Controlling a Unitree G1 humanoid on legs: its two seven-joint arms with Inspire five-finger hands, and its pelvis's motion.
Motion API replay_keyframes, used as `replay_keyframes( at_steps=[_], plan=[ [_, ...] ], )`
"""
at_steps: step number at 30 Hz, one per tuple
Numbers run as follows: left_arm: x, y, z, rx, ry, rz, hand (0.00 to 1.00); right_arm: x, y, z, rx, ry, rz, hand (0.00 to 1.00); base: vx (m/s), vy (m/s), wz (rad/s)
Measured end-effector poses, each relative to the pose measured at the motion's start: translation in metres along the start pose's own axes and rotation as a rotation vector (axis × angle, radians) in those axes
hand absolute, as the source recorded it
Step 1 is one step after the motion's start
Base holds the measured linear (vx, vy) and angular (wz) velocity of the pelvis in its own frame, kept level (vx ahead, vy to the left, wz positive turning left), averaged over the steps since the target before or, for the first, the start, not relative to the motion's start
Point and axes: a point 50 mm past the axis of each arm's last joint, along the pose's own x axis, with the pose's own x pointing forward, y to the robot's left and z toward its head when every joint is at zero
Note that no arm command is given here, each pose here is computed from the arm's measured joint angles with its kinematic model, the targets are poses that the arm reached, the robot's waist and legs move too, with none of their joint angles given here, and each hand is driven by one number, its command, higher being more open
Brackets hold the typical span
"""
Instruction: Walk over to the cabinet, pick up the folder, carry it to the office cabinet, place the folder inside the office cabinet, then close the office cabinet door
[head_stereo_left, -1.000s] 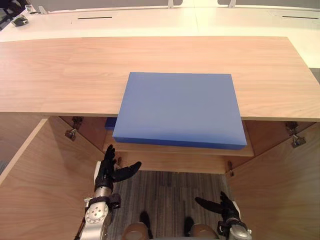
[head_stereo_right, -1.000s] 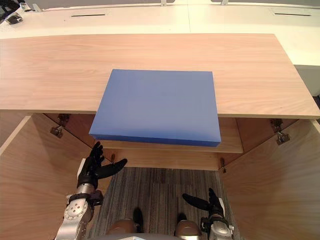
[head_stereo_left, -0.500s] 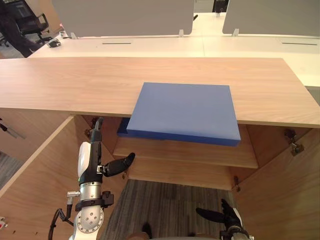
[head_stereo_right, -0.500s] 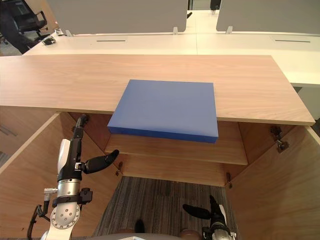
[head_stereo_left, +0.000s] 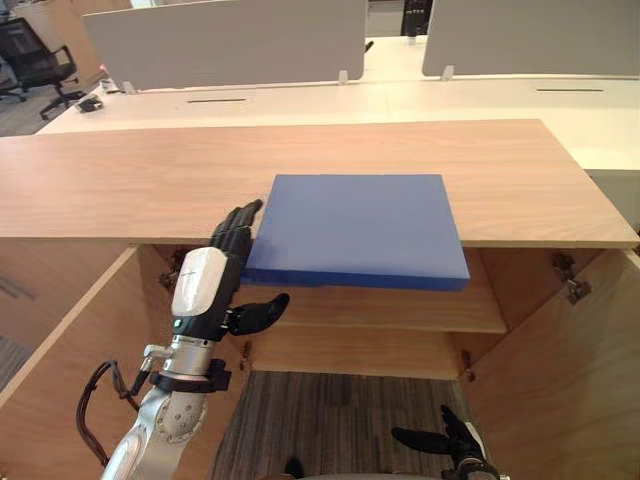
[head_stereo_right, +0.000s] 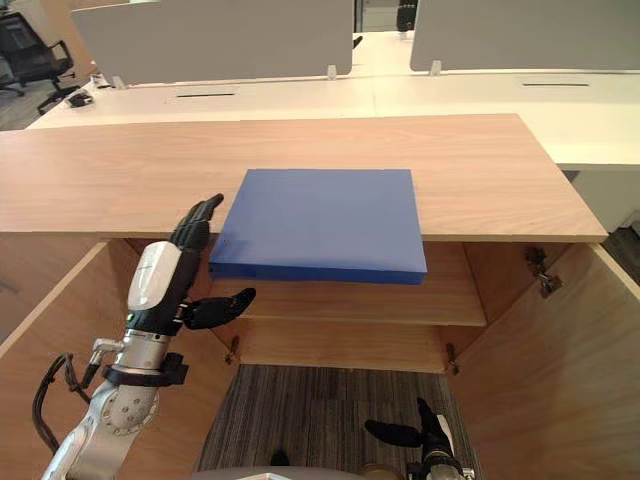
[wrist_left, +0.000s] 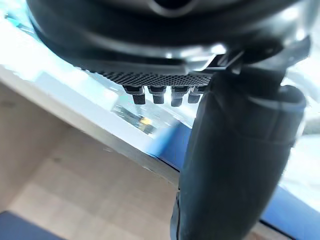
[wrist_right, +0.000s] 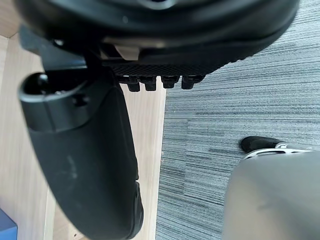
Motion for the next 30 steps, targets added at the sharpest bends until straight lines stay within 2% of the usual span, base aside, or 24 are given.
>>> replay_keyframes(
  at_steps=[6,7,12,19,22,25,30],
  plan=[
    [0.014,-0.004,0.010,0.071,-0.114,-0.039,1.00,-0.001,-0.001,-0.006,-0.004,0.023,0.006,1.00,-0.01,0.002,-0.13],
    [0.015,-0.004,0.010,0.077,-0.118,-0.043,0.00,-0.001,-0.001,-0.006,-0.004,0.023,0.006,1.00,-0.02,0.002,-0.11],
    [0.022,-0.015,0.005,0.169,-0.128,-0.091,0.00,-0.002,-0.001,-0.008,-0.004,0.028,0.010,1.00,0.00,0.006,-0.12],
    [0.047,0.002,0.011,0.286,-0.183,0.008,0.00,-0.001,0.000,-0.007,0.000,0.027,0.021,1.00,0.01,0.001,-0.09],
    [0.050,0.011,0.010,0.275,-0.161,0.038,0.00,0.000,0.002,0.001,0.009,-0.005,0.031,1.00,0.01,0.010,-0.22],
    [0.042,0.006,0.011,0.196,-0.117,0.026,0.00,0.000,0.005,0.024,0.045,-0.107,0.042,1.00,0.02,0.025,-0.42],
    [0.032,0.010,0.040,-0.081,-0.151,0.048,0.00,-0.021,0.011,0.084,0.163,-0.412,0.068,1.00,0.03,0.001,-0.12]
  ],
)
